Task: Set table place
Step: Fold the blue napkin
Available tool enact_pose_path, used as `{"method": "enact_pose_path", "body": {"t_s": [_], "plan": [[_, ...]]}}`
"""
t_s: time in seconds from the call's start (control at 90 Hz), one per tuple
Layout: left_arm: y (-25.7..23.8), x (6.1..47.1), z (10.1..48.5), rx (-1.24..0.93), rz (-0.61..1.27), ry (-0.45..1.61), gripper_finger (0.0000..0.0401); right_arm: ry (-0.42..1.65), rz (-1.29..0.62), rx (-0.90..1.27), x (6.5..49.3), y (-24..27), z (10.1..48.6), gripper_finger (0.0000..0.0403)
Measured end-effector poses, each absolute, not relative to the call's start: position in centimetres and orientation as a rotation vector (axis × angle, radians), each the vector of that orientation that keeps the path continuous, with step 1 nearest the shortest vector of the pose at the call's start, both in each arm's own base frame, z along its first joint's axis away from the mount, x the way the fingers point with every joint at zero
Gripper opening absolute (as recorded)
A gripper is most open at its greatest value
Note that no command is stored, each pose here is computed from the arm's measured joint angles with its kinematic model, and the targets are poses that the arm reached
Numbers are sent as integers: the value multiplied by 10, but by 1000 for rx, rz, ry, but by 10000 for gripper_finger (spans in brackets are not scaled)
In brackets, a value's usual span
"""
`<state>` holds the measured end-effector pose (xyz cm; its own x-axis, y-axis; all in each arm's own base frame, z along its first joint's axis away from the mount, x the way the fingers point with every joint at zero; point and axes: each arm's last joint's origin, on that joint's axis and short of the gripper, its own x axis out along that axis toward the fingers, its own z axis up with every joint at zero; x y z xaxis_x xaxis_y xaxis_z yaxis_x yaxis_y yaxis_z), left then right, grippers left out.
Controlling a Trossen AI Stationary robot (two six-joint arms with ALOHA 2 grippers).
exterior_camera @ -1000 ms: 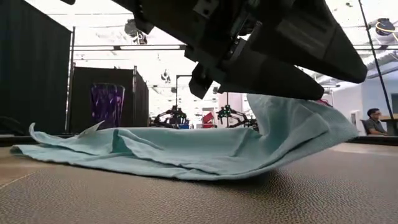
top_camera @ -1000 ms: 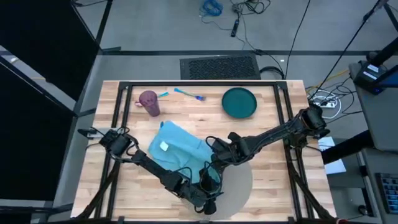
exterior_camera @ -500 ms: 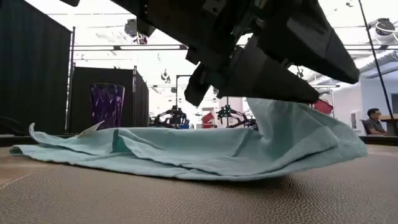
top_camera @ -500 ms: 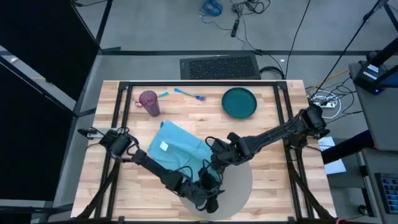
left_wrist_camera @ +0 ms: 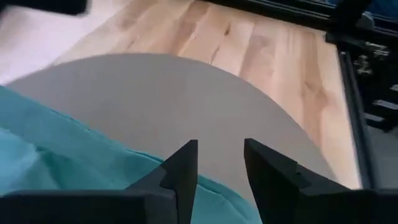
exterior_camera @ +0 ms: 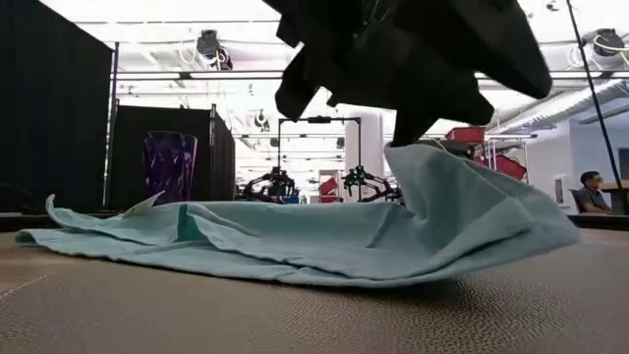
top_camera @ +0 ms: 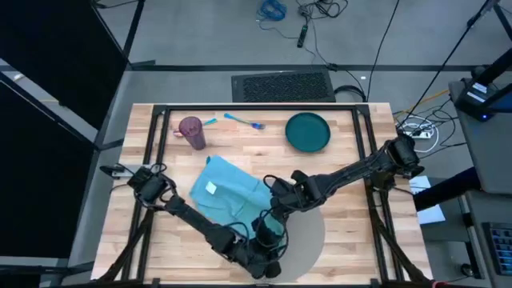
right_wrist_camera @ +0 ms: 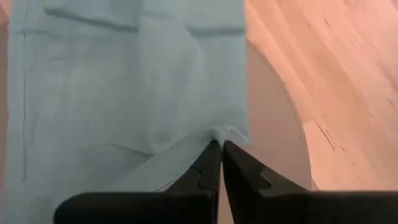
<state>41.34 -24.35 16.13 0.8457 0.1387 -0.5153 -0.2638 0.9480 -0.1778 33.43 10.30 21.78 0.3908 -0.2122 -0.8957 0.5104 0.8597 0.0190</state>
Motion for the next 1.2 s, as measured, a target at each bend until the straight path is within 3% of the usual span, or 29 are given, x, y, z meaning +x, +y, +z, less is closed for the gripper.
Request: {"method": "enact_pose_path", "body": {"t_s": [1.2], "plan": [[-209,423,135,-466,404,633,116,1070,-428,308,338,100,219,0]]}}
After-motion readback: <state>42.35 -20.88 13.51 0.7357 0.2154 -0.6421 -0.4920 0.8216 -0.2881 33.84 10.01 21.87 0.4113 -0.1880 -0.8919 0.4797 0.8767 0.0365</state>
